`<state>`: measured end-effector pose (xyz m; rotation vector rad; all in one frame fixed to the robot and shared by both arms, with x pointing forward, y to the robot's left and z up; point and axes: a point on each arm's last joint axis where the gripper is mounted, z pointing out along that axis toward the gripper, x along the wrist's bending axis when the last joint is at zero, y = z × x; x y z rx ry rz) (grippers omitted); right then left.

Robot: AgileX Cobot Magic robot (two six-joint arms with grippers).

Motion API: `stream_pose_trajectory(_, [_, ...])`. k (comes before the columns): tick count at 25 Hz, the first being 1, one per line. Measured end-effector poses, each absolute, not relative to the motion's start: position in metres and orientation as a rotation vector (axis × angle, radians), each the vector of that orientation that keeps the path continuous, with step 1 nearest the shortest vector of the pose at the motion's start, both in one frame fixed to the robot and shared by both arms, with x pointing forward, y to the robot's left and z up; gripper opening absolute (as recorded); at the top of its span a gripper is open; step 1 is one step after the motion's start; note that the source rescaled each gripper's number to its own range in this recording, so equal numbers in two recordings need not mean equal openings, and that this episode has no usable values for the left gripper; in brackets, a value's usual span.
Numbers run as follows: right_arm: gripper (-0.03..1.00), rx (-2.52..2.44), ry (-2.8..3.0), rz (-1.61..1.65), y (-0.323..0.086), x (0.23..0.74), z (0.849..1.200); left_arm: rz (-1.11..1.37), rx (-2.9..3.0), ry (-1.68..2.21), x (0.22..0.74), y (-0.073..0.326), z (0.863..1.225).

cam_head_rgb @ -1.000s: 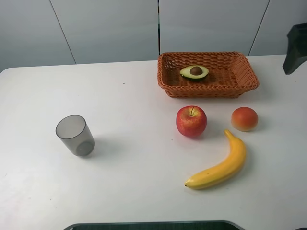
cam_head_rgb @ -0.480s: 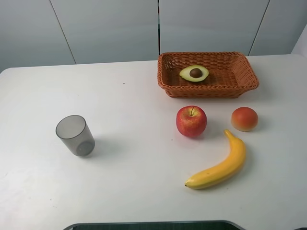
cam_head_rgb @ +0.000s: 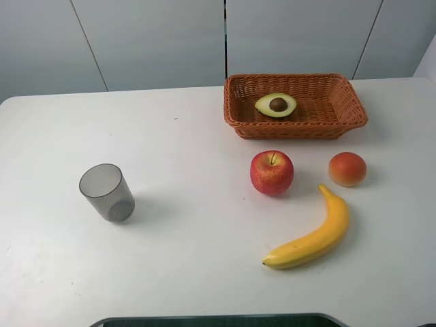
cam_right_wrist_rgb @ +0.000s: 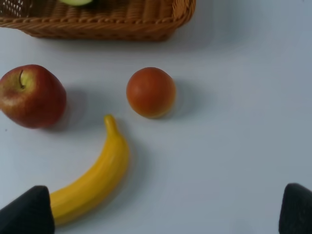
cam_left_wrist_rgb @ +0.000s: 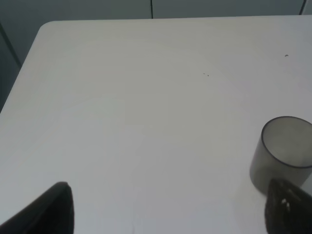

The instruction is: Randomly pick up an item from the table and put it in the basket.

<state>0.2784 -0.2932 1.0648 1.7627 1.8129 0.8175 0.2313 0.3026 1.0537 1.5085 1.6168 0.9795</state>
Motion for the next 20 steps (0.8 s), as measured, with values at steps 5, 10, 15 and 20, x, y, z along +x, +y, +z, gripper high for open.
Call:
stream_pose_trajectory(5, [1.00,1.689,1.799,0.895,-0.292,0.264,1.057,0.979,1.508,1.617,0.231,0.303,1.054])
stream_pose_trajectory(10, [1.00,1.622,1.773,0.967,-0.291,0.252,1.058,0.979,1.508,1.617,0.231,0.303,1.054])
stream_pose_trajectory(15, [1.00,1.578,1.753,0.999,-0.292,0.244,1.052,0.979,1.508,1.617,0.231,0.303,1.054])
stream_pose_trajectory(20, [1.00,1.529,1.705,1.065,-0.292,0.233,1.051,0.979,1.508,1.617,0.231,0.303,1.054])
